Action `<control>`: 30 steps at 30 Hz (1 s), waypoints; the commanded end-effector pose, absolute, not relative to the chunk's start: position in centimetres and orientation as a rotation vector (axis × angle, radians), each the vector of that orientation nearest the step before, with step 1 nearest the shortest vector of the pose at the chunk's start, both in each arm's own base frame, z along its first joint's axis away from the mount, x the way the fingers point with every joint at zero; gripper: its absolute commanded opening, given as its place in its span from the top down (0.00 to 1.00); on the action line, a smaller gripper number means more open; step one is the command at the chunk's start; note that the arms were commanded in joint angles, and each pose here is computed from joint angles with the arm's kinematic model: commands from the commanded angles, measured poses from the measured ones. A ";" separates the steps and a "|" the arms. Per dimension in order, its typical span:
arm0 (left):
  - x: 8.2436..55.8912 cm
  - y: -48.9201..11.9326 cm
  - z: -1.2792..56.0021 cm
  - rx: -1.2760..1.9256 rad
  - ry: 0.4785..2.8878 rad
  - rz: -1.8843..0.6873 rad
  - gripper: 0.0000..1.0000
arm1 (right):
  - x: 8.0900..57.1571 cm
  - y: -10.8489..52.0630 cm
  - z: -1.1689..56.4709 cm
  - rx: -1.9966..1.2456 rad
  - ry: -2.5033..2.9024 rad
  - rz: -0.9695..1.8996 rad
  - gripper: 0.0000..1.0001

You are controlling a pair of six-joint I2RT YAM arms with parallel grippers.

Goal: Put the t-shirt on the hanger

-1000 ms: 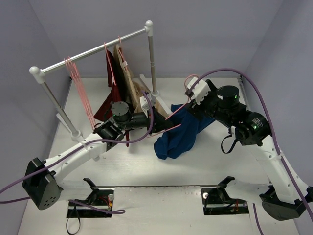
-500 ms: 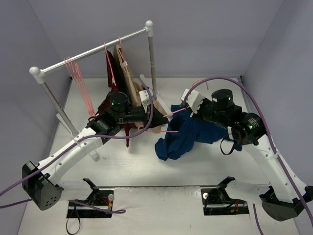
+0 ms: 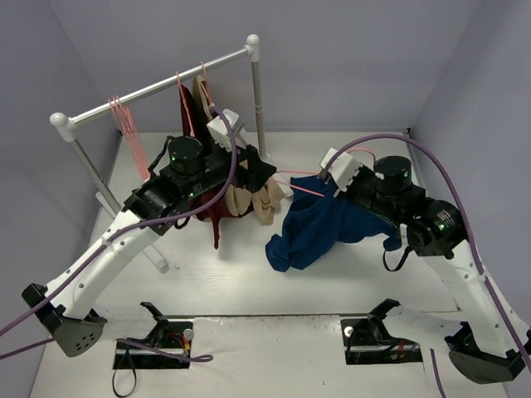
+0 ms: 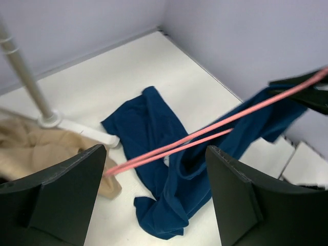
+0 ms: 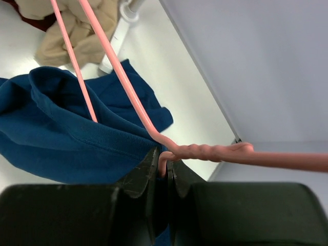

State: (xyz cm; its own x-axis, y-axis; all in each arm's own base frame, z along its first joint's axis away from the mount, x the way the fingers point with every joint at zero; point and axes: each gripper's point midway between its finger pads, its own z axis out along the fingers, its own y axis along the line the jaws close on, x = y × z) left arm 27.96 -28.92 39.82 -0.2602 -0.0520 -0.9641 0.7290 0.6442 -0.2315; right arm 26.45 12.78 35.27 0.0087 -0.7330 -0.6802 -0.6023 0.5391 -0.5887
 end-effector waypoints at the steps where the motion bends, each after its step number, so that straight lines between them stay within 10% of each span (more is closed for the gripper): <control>1: 28.8 -25.3 43.1 0.227 1.671 -0.781 0.26 | 27.7 11.4 38.1 -1.043 1.623 -0.263 1.00; 30: 28.9 -38.9 26.1 -0.113 2.109 -0.845 0.28 | 28.1 10.8 38.3 -0.990 1.650 -0.297 1.00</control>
